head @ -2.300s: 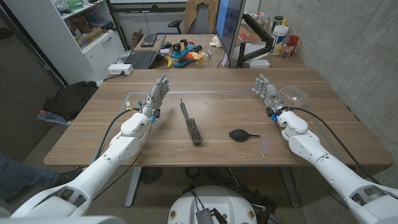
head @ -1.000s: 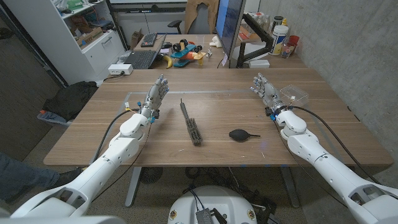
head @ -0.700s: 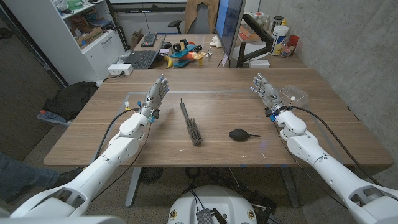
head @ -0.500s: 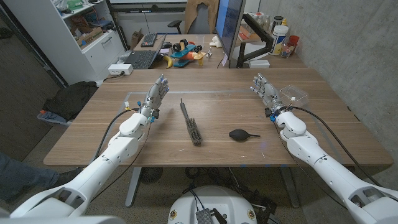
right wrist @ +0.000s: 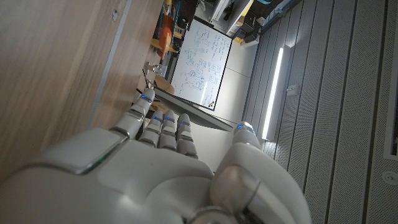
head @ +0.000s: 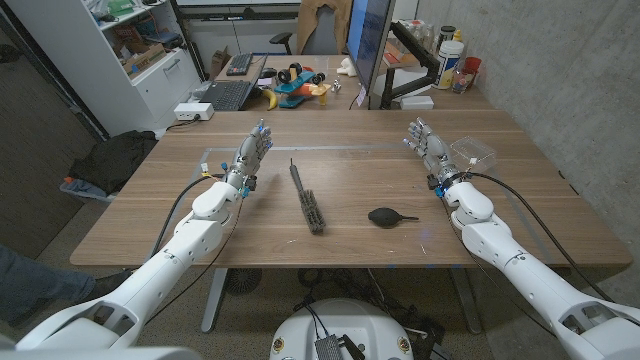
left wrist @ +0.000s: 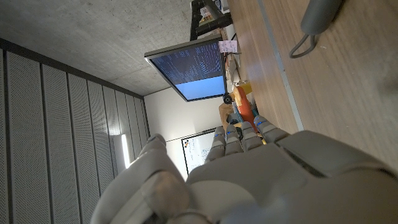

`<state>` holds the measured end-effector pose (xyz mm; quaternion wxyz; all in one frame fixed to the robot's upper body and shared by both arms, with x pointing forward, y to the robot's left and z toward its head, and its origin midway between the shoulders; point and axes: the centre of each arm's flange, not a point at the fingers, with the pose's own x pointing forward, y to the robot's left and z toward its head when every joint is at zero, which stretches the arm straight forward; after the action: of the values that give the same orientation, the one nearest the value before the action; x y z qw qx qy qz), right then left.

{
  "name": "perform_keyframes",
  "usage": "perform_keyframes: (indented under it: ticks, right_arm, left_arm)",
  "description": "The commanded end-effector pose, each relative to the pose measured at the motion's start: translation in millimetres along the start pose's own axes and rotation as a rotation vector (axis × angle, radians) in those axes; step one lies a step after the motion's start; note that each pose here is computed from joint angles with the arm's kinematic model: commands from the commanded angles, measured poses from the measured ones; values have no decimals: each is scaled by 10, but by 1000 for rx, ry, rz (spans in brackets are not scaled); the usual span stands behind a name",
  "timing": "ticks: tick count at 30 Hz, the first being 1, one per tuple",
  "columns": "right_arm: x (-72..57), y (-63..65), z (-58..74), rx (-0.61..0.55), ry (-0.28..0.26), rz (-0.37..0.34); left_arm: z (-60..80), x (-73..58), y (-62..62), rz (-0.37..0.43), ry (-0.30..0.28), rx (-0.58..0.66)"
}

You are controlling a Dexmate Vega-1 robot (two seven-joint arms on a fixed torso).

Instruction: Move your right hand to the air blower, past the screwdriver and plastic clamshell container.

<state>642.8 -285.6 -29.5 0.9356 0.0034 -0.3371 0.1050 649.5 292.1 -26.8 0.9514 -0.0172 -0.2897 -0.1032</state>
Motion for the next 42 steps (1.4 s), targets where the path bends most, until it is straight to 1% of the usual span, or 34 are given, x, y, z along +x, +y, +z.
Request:
perform_keyframes:
  ticks: [1,8,14,29,35,42]
  right_arm:
    - [-29,-15,21,-10,-29,5]
    - [-44,-5,43,-18,-38,12]
    - [-66,-6,68,-26,-58,24]
    - [-175,1,140,-56,-85,38]
    - [-217,17,168,-63,-112,34]
    - [-256,38,209,-77,-129,39]
  left_arm:
    - [5,14,6,-3,0,2]
    - [8,14,16,-4,0,2]
    - [12,16,25,-5,-2,3]
    - [50,33,31,-13,-3,11]
    - [60,38,28,-18,-2,16]
    - [73,47,18,-24,-1,23]
